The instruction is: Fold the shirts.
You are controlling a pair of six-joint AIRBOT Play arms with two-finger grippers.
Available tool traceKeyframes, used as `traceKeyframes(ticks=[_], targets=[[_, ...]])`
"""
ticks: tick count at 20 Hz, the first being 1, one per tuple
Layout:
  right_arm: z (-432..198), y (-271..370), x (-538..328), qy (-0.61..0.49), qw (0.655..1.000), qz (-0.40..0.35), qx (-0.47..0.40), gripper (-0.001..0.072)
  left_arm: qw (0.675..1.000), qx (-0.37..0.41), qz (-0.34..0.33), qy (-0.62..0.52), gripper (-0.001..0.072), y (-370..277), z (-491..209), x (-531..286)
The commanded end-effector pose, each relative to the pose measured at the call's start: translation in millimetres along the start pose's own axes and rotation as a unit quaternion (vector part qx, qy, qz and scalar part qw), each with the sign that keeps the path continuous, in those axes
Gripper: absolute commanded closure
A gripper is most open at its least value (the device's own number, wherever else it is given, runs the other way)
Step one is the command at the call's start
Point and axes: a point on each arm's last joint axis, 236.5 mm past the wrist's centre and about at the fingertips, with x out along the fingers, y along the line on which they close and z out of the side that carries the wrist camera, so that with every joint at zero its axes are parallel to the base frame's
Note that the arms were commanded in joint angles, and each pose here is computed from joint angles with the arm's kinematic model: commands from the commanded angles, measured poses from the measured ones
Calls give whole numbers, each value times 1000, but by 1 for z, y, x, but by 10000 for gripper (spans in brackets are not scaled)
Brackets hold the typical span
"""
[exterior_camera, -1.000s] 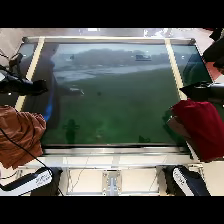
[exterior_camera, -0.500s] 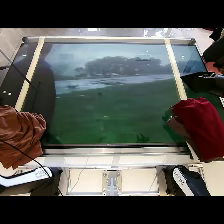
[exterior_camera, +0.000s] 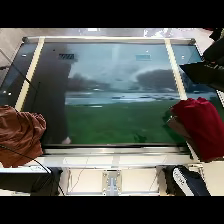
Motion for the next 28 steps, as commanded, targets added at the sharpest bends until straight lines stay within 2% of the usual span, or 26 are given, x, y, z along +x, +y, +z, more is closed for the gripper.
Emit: traceKeyframes(ticks=[1, 2, 4, 7, 10, 13, 20, 25, 27, 28], targets=[[9, 16, -1, -17, 999, 33, 14, 448, 999, 6, -36, 17, 337, -17, -5, 20], [10, 18, -1, -20, 999, 38, 17, 448, 999, 6, -47, 18, 694, -24, -5, 19], [13, 19, -1, -27, 999, 41, 19, 448, 996, 9, -85, 19, 694, -46, -8, 9], [29, 21, -3, -58, 997, 44, 25, 449, 980, 8, -198, 15, 694, -104, -12, -33], [45, 26, -11, -82, 996, 38, 10, 448, 934, 60, -352, 14, 695, -191, -35, -109], [54, 39, -19, -88, 995, 44, -10, 449, 878, 151, -451, 42, 695, -272, -94, -178], [36, 44, -30, -28, 997, 11, -73, 448, 756, 416, -481, 156, 694, -393, -338, -236], [21, 18, -31, 9, 995, -40, -90, 448, 662, 545, -488, 164, 694, -427, -508, -239], [18, 8, -32, 16, 993, -62, -96, 448, 649, 563, -487, 160, 694, -433, -547, -230], [18, 4, -32, 19, 992, -70, -99, 448, 650, 562, -489, 150, 658, -438, -553, -226]])
